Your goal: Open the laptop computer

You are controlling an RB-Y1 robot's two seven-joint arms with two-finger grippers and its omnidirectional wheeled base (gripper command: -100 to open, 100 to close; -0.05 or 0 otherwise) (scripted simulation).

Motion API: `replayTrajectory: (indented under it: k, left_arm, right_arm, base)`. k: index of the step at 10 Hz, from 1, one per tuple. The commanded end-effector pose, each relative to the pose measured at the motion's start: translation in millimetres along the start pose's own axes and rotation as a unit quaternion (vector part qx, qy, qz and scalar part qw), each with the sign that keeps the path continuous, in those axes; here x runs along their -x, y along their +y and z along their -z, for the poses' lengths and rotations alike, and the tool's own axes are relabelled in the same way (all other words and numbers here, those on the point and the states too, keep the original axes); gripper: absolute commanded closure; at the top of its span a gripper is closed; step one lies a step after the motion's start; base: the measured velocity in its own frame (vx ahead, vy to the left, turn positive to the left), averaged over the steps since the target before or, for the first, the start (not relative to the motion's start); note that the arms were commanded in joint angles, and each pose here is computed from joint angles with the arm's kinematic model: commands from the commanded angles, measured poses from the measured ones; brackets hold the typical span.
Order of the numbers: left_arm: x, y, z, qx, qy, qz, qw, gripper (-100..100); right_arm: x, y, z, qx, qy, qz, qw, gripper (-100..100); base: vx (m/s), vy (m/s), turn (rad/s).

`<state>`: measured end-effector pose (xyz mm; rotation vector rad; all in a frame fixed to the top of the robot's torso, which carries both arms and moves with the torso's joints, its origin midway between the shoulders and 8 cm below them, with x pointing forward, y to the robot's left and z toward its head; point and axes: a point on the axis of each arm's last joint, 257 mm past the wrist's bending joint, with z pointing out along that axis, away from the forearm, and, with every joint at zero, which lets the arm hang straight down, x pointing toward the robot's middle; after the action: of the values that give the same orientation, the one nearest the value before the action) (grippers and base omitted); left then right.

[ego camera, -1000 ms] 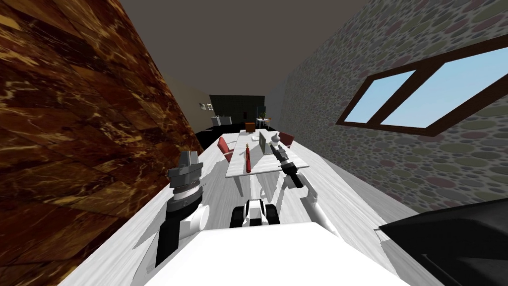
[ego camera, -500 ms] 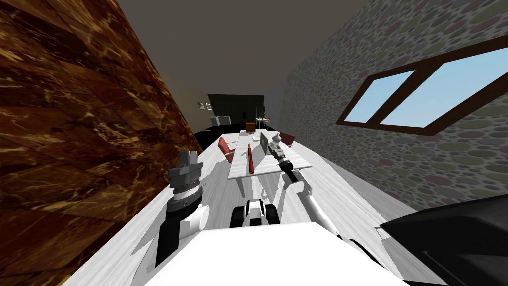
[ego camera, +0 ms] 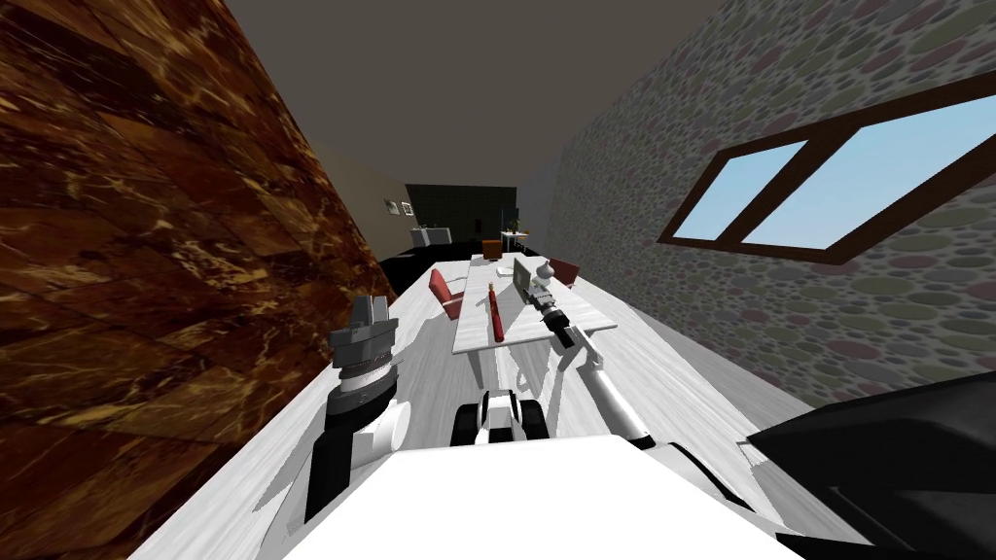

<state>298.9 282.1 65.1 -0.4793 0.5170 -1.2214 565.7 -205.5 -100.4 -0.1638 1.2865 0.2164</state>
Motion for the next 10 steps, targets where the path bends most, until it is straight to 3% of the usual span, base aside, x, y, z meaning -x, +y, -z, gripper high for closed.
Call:
replayTrajectory:
  k: [1, 2, 3, 4, 6, 7, 10]
  left_arm:
    - [0.0, 0.0, 0.0, 0.000, 0.000, 0.000, 1.0000, 0]
    - [0.0, 0.0, 0.0, 0.000, 0.000, 0.000, 1.0000, 0]
    - [0.0, 0.0, 0.0, 0.000, 0.000, 0.000, 1.0000, 0]
    - [0.0, 0.0, 0.0, 0.000, 0.000, 0.000, 1.0000, 0]
    - [0.0, 0.0, 0.0, 0.000, 0.000, 0.000, 1.0000, 0]
    - [0.0, 0.0, 0.0, 0.000, 0.000, 0.000, 1.0000, 0]
    - [0.0, 0.0, 0.0, 0.000, 0.000, 0.000, 1.0000, 0]
  right_arm:
    - [-16.1, -18, -20.1, -0.012, 0.033, 0.087, 0.9956, -100]
    - [-25.8, -21, -18.1, -0.014, 0.043, 0.086, 0.9953, -100]
    - [-31.6, -30, -24.7, -0.019, 0.056, 0.121, 0.9909, -100]
    - [-34.9, -31, -23.9, -0.020, 0.060, 0.120, 0.9907, -100]
    - [-44.7, -52, -35.2, -0.030, 0.085, 0.189, 0.9779, -100]
    - [-49.3, -54, -33.9, -0.031, 0.090, 0.188, 0.9775, -100]
    - [-59.7, -90, -45.4, -0.047, 0.127, 0.281, 0.9500, -100]
  base:
    - [0.031, 0.122, -0.041]
    - [0.034, 0.093, -0.015]
    - [0.039, 0.095, -0.027]
    - [0.019, 0.068, -0.015]
    - [0.007, 0.077, -0.036]
    - [0.021, 0.066, -0.018]
    - [0.023, 0.088, -0.031]
